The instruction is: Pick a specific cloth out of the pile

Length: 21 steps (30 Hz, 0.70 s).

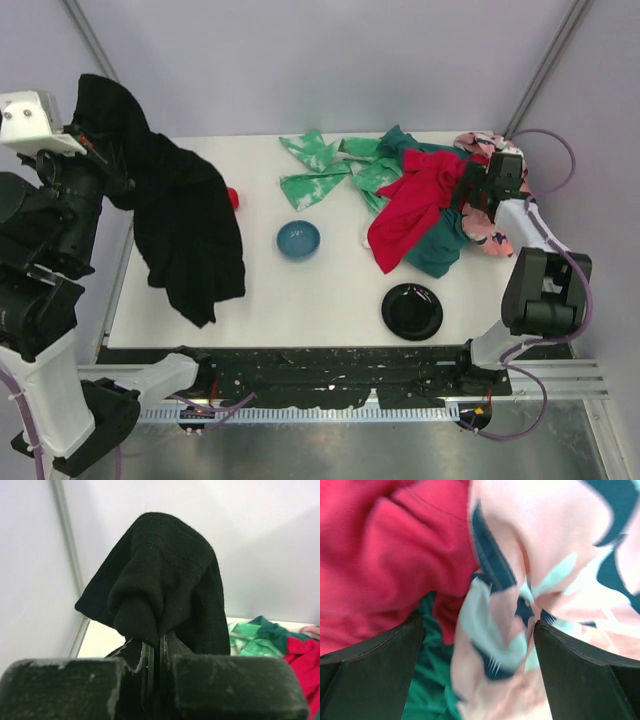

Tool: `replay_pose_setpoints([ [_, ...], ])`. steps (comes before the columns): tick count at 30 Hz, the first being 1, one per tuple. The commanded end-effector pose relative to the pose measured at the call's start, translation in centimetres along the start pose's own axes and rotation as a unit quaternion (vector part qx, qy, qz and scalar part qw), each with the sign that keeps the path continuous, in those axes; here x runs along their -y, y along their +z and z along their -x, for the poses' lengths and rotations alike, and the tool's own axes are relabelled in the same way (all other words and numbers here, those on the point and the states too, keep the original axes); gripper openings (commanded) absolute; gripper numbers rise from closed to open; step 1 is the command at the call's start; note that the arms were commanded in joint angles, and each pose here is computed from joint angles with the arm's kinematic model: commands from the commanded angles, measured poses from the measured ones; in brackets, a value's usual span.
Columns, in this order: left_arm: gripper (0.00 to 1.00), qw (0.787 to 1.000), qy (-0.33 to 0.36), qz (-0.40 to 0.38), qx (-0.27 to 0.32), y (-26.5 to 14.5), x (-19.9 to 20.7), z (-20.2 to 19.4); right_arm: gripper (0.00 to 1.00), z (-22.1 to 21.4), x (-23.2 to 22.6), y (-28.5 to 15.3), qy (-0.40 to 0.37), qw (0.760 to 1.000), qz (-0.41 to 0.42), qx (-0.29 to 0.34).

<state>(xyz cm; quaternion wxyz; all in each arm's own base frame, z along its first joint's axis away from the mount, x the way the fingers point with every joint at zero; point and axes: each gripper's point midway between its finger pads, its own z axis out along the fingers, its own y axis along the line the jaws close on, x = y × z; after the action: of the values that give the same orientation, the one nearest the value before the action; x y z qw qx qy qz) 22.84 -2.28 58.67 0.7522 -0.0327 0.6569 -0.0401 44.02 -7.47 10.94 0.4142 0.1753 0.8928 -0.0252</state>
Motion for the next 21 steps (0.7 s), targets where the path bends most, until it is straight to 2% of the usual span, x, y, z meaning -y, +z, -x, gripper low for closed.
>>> replay_pose_setpoints([
  [1,0.00,0.995,0.020,0.086,-0.036,0.3,-3.0,-4.2,0.95,5.8,0.1,-8.0,0.037,0.995,-0.017,0.087],
  [5,0.00,0.991,0.029,0.093,-0.087,1.0,-3.0,-10.0,0.95,6.6,0.0,-12.9,0.040,0.993,-0.002,0.109],
  [12,0.00,0.963,-0.012,0.204,-0.175,0.9,-5.9,-19.9,0.95,4.1,-0.4,-18.8,0.030,0.989,0.046,0.137],
  [13,0.00,0.955,-0.004,0.224,-0.193,0.6,-6.6,-22.1,0.95,4.1,-0.4,-20.0,0.028,0.986,0.054,0.154],
  [18,0.00,0.917,-0.023,0.276,-0.287,-2.4,-8.0,-30.0,0.95,0.7,0.1,-21.6,0.042,0.984,0.065,0.162],
  [21,0.00,0.896,-0.041,0.305,-0.321,-4.5,-8.5,-33.6,0.95,-0.7,0.0,-21.7,0.057,0.982,0.074,0.165],
])
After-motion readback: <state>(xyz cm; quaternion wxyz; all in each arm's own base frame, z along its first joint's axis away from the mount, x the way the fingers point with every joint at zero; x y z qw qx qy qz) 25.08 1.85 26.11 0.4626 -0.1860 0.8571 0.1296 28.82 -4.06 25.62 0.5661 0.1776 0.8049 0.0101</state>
